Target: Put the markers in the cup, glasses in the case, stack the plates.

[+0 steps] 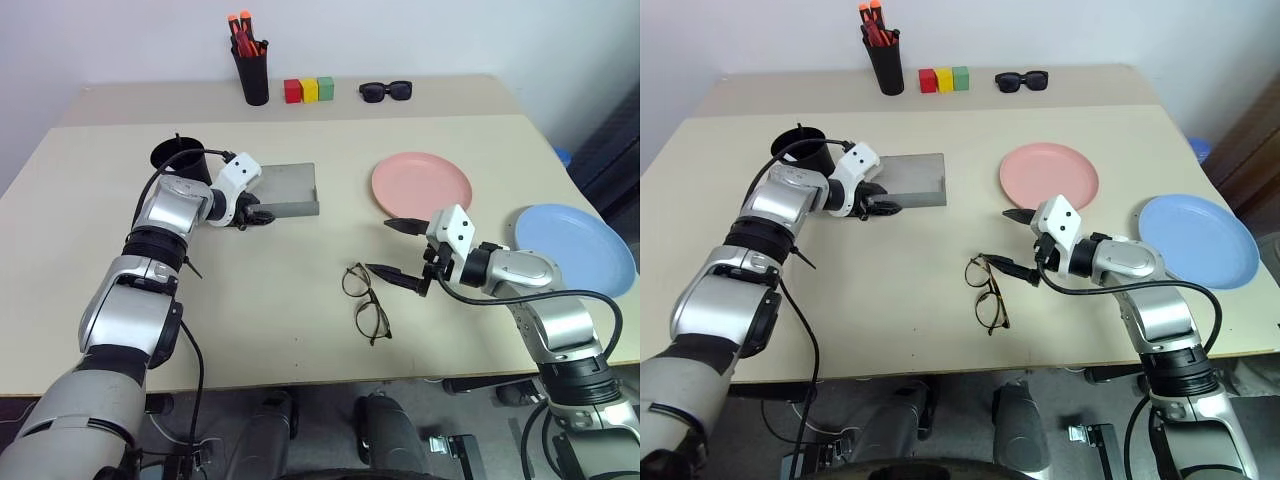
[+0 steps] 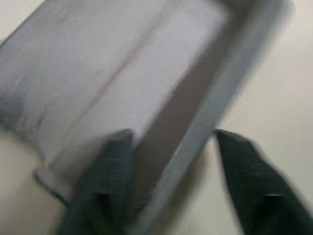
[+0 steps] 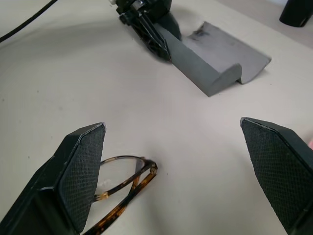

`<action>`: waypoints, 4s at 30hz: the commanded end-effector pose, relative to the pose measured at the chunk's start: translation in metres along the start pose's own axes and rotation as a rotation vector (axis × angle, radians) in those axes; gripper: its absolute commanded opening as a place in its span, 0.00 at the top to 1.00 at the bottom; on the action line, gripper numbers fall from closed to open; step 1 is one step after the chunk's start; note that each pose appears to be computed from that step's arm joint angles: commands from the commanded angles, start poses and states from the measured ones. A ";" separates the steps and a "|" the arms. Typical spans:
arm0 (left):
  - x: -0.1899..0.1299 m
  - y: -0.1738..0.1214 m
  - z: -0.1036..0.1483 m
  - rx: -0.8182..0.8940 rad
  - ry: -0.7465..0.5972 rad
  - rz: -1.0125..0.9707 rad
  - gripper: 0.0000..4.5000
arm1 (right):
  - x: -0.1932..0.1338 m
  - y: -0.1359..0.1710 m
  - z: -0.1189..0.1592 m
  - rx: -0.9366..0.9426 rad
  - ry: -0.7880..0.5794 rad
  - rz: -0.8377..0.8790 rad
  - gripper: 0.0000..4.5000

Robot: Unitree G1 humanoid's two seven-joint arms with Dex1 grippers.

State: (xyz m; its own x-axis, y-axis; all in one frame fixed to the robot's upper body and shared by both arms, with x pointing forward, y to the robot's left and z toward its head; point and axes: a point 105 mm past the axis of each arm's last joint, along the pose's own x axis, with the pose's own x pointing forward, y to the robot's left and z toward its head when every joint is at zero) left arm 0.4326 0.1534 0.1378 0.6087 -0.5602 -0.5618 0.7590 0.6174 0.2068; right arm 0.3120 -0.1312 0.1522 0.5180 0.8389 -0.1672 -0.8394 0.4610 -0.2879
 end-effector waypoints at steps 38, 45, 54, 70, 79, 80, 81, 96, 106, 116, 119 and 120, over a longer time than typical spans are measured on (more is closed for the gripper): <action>-0.065 -0.062 0.019 0.398 -0.274 -0.253 0.12 | -0.013 0.007 0.015 0.225 0.168 0.017 0.00; -0.099 -0.107 0.010 0.295 -0.484 -0.232 0.12 | -0.031 0.022 0.003 0.487 0.236 0.043 0.00; -0.108 -0.165 -0.034 0.151 -0.493 -0.275 0.12 | -0.022 0.035 -0.021 0.684 0.342 0.040 0.00; -0.102 -0.168 -0.048 0.127 -0.472 -0.233 0.11 | -0.004 0.043 -0.034 0.818 0.368 0.040 0.61; -0.104 -0.163 -0.056 0.102 -0.460 -0.190 0.11 | -0.010 0.037 -0.026 0.746 0.373 0.037 0.98; -0.105 -0.160 -0.057 0.094 -0.460 -0.167 0.11 | -0.010 0.034 -0.020 0.684 0.367 0.034 0.98; -0.105 -0.158 -0.058 0.090 -0.459 -0.152 0.11 | -0.010 0.032 -0.017 0.642 0.363 0.033 0.98; -0.130 -0.108 -0.075 -0.007 -0.487 0.205 0.11 | 0.104 -0.003 0.085 -0.181 0.160 0.232 0.98; -0.150 -0.107 -0.077 -0.009 -0.479 0.272 0.11 | 0.141 -0.001 0.054 -0.291 0.243 0.331 0.98; -0.150 -0.108 -0.070 -0.015 -0.488 0.268 0.11 | 0.135 0.005 0.049 -0.251 0.247 0.407 0.81; -0.148 -0.104 -0.067 -0.011 -0.493 0.270 0.11 | 0.137 0.003 0.054 -0.253 0.230 0.382 0.48; -0.147 -0.103 -0.065 -0.009 -0.494 0.270 0.11 | 0.138 0.000 0.056 -0.253 0.223 0.368 0.38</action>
State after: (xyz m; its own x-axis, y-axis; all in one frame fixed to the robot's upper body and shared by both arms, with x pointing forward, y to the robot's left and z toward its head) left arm 0.2492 0.2096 0.1388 0.8210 -0.5675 -0.0628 0.5624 0.7851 0.2595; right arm 0.3724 -0.0035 0.1642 0.2200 0.8115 -0.5413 -0.9380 0.0236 -0.3458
